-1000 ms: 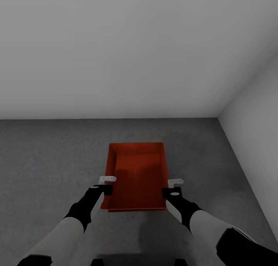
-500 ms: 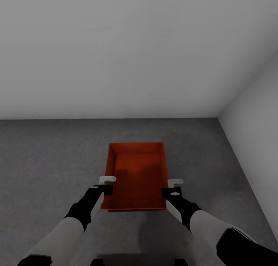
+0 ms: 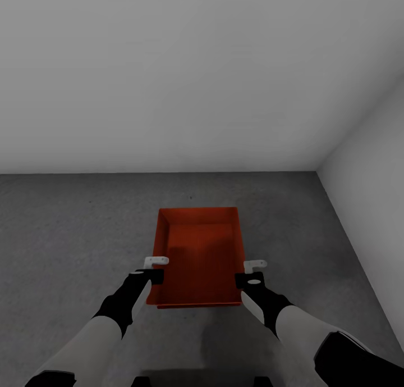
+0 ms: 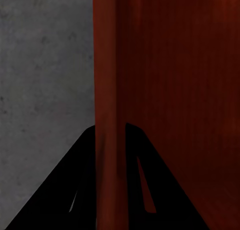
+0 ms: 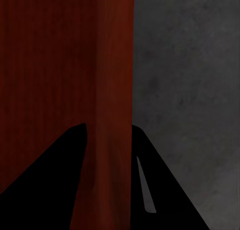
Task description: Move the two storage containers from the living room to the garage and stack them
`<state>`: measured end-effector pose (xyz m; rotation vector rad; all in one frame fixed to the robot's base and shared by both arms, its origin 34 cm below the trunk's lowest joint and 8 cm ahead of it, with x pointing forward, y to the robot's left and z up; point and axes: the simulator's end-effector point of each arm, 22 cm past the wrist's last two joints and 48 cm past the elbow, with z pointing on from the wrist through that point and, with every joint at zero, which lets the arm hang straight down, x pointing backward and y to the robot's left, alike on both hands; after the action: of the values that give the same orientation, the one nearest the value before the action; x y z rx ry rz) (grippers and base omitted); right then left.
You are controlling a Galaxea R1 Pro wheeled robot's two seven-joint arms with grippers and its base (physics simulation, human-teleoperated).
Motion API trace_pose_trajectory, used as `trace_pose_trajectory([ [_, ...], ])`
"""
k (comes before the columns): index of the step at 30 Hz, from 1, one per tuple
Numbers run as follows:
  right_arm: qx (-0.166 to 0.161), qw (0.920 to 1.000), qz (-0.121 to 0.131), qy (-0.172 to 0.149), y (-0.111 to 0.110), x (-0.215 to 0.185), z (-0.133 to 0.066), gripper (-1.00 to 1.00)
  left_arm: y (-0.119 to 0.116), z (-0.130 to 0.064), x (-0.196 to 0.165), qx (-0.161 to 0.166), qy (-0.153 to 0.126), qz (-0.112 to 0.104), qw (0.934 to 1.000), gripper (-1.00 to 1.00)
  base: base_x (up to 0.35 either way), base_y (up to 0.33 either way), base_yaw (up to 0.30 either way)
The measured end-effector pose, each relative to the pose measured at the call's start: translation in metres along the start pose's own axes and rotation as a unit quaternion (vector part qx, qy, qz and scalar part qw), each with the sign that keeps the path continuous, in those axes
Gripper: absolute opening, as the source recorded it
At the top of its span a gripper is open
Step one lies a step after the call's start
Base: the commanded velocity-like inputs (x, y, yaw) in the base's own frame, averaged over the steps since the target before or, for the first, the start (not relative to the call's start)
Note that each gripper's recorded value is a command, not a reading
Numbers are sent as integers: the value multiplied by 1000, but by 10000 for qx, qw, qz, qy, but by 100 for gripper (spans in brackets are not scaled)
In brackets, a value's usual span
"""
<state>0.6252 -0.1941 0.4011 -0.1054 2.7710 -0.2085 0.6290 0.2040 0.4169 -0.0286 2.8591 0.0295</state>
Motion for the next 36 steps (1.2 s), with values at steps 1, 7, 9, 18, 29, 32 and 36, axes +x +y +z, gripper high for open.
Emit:
trace_pose_trajectory([
  [1, -1, 10000, -2, 0, 0, 0, 0, -100, 0, 0, 0, 0, 1, -1, 10000, -100, 0, 0, 0],
  [7, -4, 10000, -13, 2, 0, 0, 0, -100, 0, 0, 0, -1, 4, -3, 10000, -100, 0, 0, 0],
  [9, -3, 10000, -16, 1, 0, 0, 0, -100, 0, 0, 0, -1, 4, 1, 10000, -100, 0, 0, 0],
  [18, 371, 9993, -15, -8, -17, -2, 0, 100, -10, 2, 17, 42, 219, -67, 9997, 100, 0, 0, 0],
  [29, 343, 9994, -14, -10, -16, -2, 0, 100, -10, 2, 21, 60, 258, -66, 9996, 100, 0, 0, 0],
  [32, 344, 9994, -14, -11, -16, -2, 0, 100, -11, 2, 19, 79, 245, -62, 9996, 100, 0, 0, 0],
  [36, 345, 9994, -13, -11, -16, -2, 0, 100, -11, 2, 18, 92, 226, -63, 9997, 100, 0, 0, 0],
])
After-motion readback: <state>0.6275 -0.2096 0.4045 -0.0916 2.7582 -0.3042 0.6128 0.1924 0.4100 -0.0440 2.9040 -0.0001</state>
